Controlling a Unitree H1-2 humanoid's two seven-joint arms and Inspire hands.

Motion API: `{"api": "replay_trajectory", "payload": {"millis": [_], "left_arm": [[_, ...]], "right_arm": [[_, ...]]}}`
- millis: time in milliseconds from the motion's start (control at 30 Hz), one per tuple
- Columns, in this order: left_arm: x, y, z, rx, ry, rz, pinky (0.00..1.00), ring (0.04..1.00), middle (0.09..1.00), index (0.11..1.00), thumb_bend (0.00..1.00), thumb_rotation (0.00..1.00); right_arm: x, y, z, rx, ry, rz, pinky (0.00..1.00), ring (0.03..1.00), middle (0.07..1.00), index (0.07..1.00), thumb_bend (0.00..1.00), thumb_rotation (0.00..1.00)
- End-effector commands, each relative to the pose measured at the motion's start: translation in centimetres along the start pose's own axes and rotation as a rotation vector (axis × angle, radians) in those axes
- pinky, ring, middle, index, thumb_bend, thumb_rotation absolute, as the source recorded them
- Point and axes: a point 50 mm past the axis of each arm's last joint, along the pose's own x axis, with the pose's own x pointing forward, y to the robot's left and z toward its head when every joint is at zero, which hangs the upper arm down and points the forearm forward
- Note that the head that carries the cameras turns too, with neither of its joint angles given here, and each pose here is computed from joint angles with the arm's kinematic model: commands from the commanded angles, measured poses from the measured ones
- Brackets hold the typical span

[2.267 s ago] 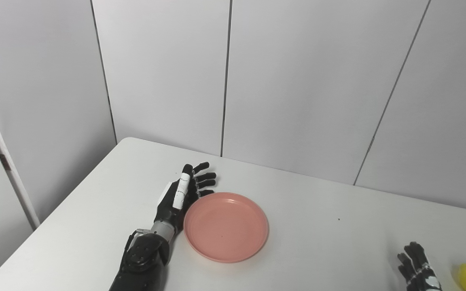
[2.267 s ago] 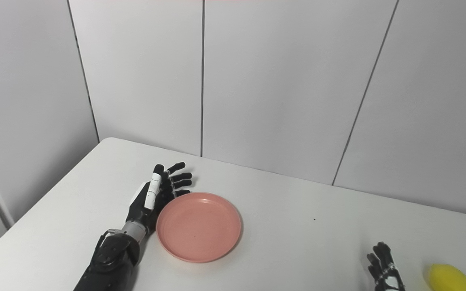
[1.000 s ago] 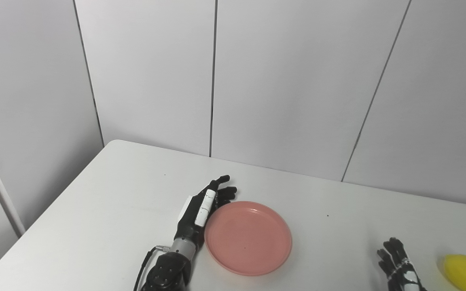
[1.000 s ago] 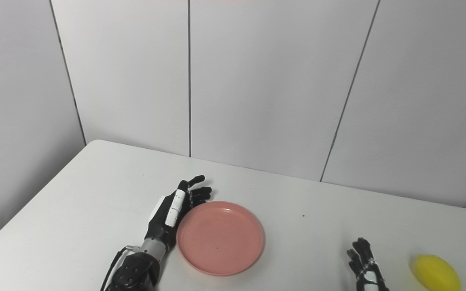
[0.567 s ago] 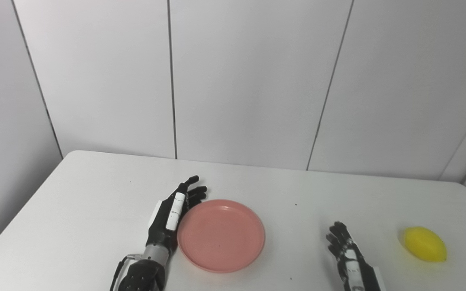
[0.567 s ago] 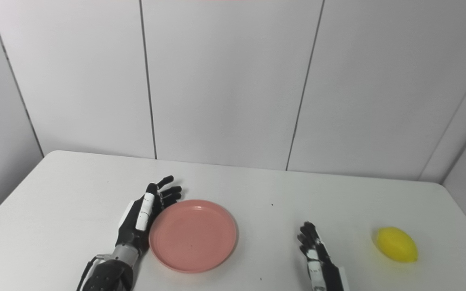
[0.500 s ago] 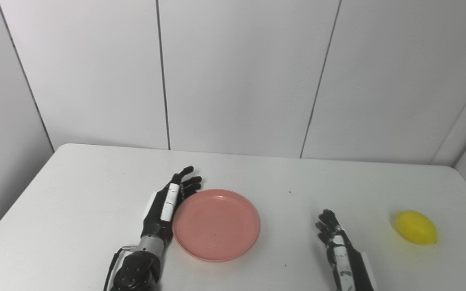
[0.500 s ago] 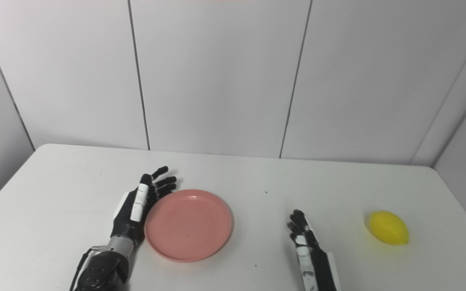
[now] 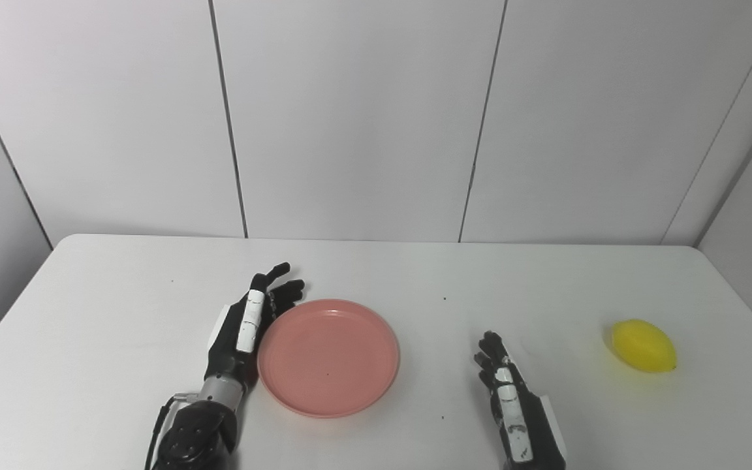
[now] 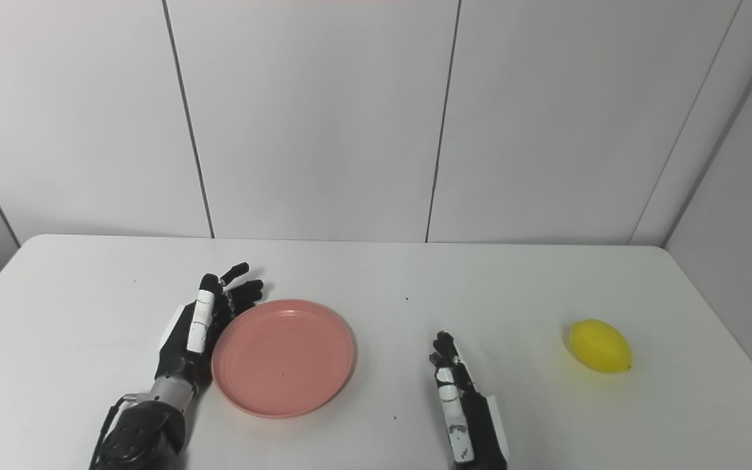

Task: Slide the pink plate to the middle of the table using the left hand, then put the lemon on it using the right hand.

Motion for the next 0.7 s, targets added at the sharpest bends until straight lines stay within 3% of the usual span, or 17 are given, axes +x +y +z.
{"api": "replay_trajectory", "payload": {"millis": [0,433,667], "left_arm": [[0.3,-0.5,-0.3,0.003,0.060,-0.023,0.82,0.780,0.747,0.821,0.84,0.98],[0.6,-1.3,0.1,0.003,0.061,-0.039,0.84,0.772,0.737,0.829,0.81,0.98],[0.9,-0.9,0.4,-0.036,0.069,-0.037,0.89,0.784,0.736,0.819,0.80,0.95]], "right_arm": [[-0.3,0.4,-0.7,0.013,0.033,-0.003,0.98,0.944,0.947,0.935,0.86,0.96],[-0.3,0.4,-0.8,0.008,0.041,-0.007,0.98,0.937,0.942,0.927,0.85,0.96],[0.0,1.4,-0.9,0.000,0.032,-0.005,0.97,0.924,0.932,0.923,0.85,0.96]]}}
